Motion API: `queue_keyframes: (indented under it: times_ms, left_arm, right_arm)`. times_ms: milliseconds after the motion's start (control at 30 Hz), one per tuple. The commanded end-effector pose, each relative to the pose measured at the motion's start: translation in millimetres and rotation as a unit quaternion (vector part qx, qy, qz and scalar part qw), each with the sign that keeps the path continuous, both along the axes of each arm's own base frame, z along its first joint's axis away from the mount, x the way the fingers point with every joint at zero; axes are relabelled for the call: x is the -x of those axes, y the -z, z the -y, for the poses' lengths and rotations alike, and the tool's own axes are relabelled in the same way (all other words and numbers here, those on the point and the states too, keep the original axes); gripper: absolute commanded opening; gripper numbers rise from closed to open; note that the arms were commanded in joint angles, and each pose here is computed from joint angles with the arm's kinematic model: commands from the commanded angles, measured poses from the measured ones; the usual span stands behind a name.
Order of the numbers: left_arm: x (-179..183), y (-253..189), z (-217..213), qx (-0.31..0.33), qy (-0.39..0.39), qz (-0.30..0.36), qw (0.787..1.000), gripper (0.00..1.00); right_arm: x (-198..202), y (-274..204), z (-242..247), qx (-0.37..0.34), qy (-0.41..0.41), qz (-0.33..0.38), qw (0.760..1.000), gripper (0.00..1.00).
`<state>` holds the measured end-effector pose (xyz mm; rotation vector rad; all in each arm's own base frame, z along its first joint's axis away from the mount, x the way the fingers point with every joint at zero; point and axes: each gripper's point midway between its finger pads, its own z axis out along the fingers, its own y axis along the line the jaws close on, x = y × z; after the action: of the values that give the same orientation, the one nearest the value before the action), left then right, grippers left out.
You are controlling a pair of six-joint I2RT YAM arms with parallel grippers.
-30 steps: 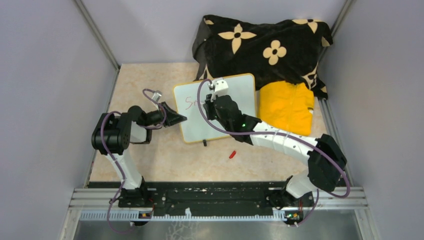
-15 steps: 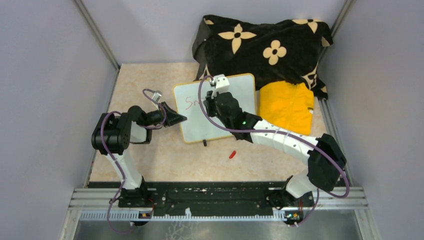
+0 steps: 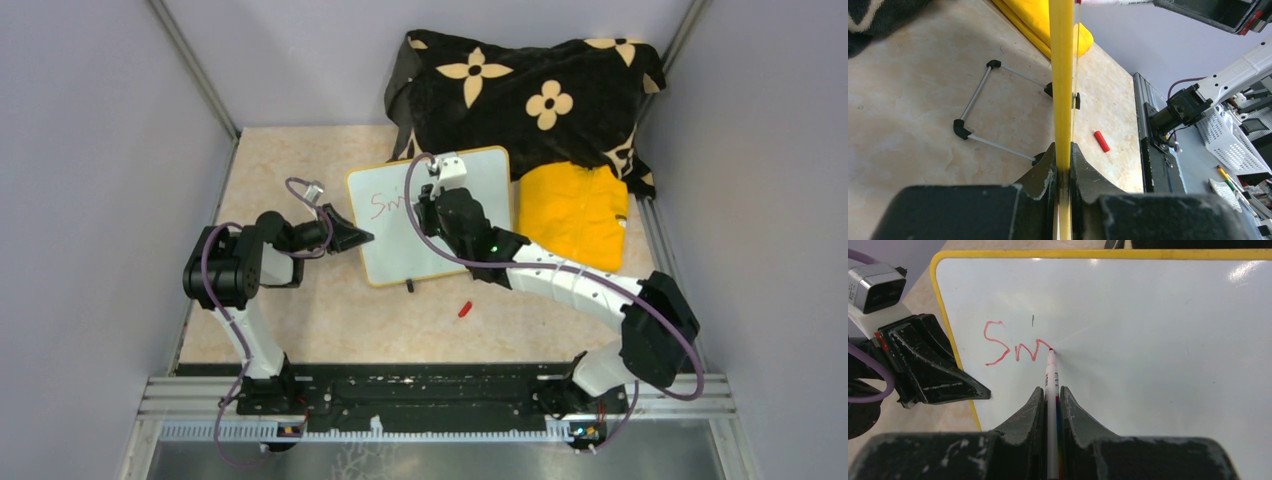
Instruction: Write a sentence on the whiteboard
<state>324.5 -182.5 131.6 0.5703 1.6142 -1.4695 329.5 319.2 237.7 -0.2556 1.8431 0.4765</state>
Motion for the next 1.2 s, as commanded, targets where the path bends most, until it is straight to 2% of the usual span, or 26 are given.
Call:
queue_keyframes:
  times_ms: [0,333,667,1167]
  left_arm:
    - [-2.9,4.5,0.3,-0.009,0.000,0.021,1.000,0.00]
    - [-2.9,4.8,0.2,-0.009,0.000,0.020,1.000,0.00]
    - [-3.3,4.1,0.0,-0.009,-0.001,0.021,1.000,0.00]
    - [-3.0,4.0,0.4,-0.010,0.000,0.021,1.000,0.00]
  right_arm:
    - [-4.7,6.1,23.7,0.013,0.036,-0.003,0.999,0.00]
    - [3.2,13.3,26.4,0.008,0.028,-0.015,0.999,0.00]
    - [8.2,-52.3,26.5,-0.054,0.017,0.031,0.998,0.00]
    - [-3.3,-72.5,12.2,-0.069,0.007,0.057,0.996,0.00]
